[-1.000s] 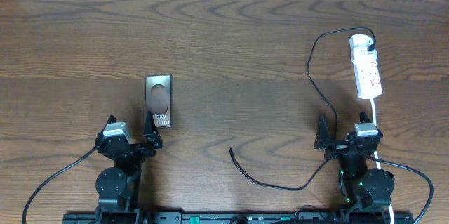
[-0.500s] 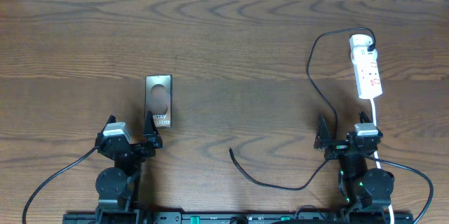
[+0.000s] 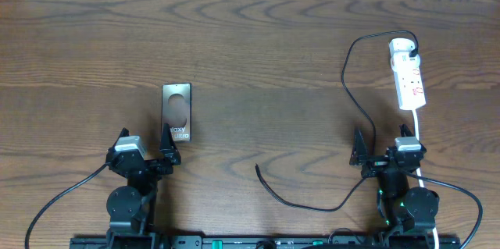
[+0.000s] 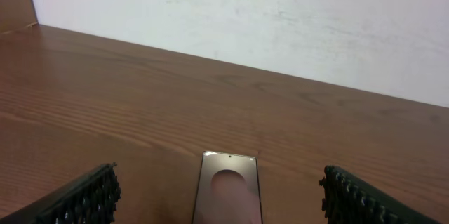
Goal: Plug charger to phone and switch on socket
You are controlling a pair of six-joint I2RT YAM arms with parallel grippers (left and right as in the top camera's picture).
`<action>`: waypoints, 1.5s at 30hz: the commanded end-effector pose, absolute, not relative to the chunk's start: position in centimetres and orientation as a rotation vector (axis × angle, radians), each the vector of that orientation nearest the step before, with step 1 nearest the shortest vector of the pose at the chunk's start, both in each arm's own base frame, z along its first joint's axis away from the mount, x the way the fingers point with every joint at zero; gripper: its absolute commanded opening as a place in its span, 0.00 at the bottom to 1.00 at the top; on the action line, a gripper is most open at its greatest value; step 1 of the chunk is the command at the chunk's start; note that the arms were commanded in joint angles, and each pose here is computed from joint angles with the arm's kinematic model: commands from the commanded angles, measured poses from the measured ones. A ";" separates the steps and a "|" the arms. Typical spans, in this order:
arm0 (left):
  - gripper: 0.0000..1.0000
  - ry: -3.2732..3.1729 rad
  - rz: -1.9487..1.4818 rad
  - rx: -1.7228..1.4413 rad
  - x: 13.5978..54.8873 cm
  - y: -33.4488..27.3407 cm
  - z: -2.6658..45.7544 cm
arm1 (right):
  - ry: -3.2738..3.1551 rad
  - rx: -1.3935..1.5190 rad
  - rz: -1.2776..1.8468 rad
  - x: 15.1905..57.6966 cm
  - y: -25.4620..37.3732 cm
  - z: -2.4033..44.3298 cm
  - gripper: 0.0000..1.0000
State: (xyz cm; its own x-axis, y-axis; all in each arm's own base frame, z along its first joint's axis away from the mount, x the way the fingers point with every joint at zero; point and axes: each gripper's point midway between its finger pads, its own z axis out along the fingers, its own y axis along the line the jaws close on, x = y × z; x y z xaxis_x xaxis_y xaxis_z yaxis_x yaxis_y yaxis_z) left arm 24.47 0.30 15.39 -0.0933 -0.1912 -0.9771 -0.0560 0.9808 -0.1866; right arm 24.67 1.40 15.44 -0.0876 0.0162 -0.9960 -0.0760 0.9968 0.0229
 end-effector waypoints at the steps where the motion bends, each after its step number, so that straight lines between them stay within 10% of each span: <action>1: 0.90 1.721 -0.090 -0.199 24.4 0.6 13.5 | 1.667 -0.050 0.070 24.7 1.4 15.2 0.99; 33: 0.90 1.691 -0.117 -0.178 24.4 0.2 17.1 | 1.667 -0.049 0.070 24.7 1.4 15.2 0.99; 45: 0.90 2.142 -0.095 -0.091 30.3 -1.2 22.0 | 1.667 -0.050 0.070 24.7 1.4 15.2 0.99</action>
